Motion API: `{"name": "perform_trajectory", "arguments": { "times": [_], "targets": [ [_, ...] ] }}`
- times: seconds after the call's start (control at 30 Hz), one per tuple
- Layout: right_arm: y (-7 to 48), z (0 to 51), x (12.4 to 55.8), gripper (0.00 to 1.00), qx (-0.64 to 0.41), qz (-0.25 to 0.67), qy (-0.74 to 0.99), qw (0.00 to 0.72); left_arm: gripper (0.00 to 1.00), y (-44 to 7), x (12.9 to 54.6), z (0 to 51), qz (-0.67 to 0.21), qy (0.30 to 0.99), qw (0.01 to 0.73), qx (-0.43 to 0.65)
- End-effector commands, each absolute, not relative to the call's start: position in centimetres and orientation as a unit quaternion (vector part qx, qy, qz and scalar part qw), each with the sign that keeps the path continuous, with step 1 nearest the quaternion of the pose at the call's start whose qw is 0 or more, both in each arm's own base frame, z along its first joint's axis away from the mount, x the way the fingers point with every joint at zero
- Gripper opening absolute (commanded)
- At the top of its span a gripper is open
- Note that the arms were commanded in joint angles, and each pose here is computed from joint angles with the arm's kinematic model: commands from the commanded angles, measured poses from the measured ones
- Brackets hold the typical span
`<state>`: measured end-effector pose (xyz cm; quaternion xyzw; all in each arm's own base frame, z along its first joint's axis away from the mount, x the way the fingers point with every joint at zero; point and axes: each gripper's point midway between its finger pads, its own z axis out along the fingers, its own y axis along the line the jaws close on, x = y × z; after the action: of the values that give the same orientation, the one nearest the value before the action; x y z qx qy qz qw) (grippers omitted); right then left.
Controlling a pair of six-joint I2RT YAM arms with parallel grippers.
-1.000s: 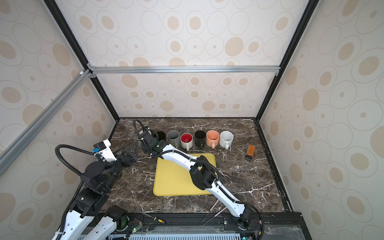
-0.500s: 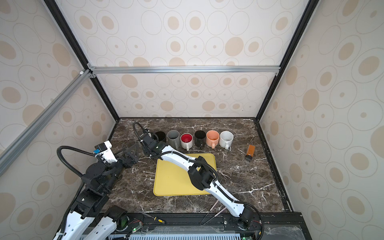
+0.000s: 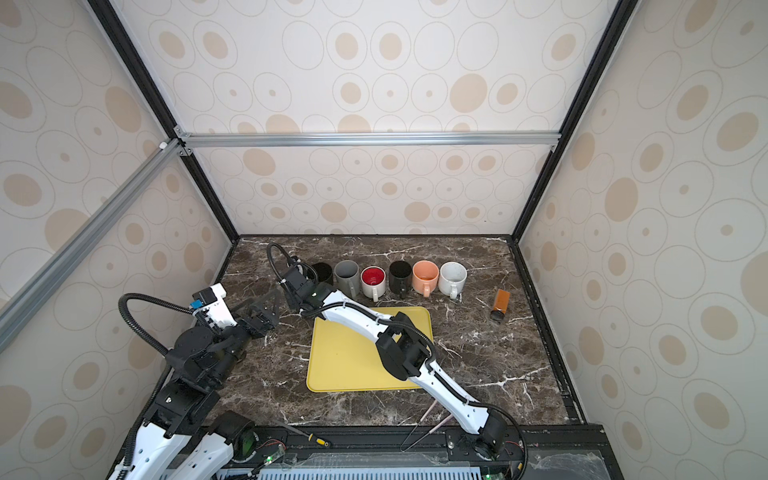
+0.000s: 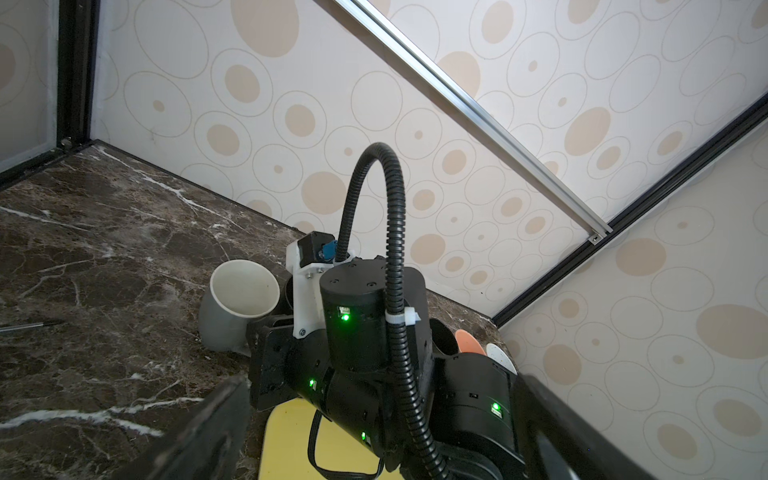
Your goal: Turn the mug right side up
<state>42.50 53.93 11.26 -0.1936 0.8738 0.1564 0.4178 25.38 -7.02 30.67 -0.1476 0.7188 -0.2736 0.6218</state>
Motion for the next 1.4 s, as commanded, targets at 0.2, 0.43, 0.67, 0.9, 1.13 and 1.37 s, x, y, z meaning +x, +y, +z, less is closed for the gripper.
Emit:
{"name": "perform_trajectory", "arguments": {
  "times": [0.2,0.43,0.67,0.9,1.13,1.37],
  "targets": [
    [54.0,14.8,42.1,0.36,-0.173,0.175,0.862,0.443,0.99,-7.0,25.1,31.9,-0.281,0.706,0.634,-0.142],
    [53.3,17.2,41.1,0.45,-0.175,0.196,0.853,0.451,1.00,-7.1,25.3,31.5,-0.284,0.707,0.631,-0.142],
    [51.9,21.7,39.8,0.55,-0.186,0.216,0.836,0.469,1.00,-7.8,26.6,30.6,-0.266,0.728,0.619,-0.126],
    [46.1,27.0,37.4,0.66,-0.205,0.214,0.820,0.490,1.00,-8.7,30.4,27.2,-0.199,0.772,0.596,-0.097],
    [34.0,27.5,34.9,0.86,-0.184,0.169,0.835,0.490,1.00,-7.3,32.4,26.5,-0.134,0.749,0.641,-0.099],
    [22.5,26.8,33.7,0.99,-0.124,0.096,0.859,0.488,1.00,-6.3,32.8,26.3,-0.077,0.721,0.685,-0.076]
  ]
}}
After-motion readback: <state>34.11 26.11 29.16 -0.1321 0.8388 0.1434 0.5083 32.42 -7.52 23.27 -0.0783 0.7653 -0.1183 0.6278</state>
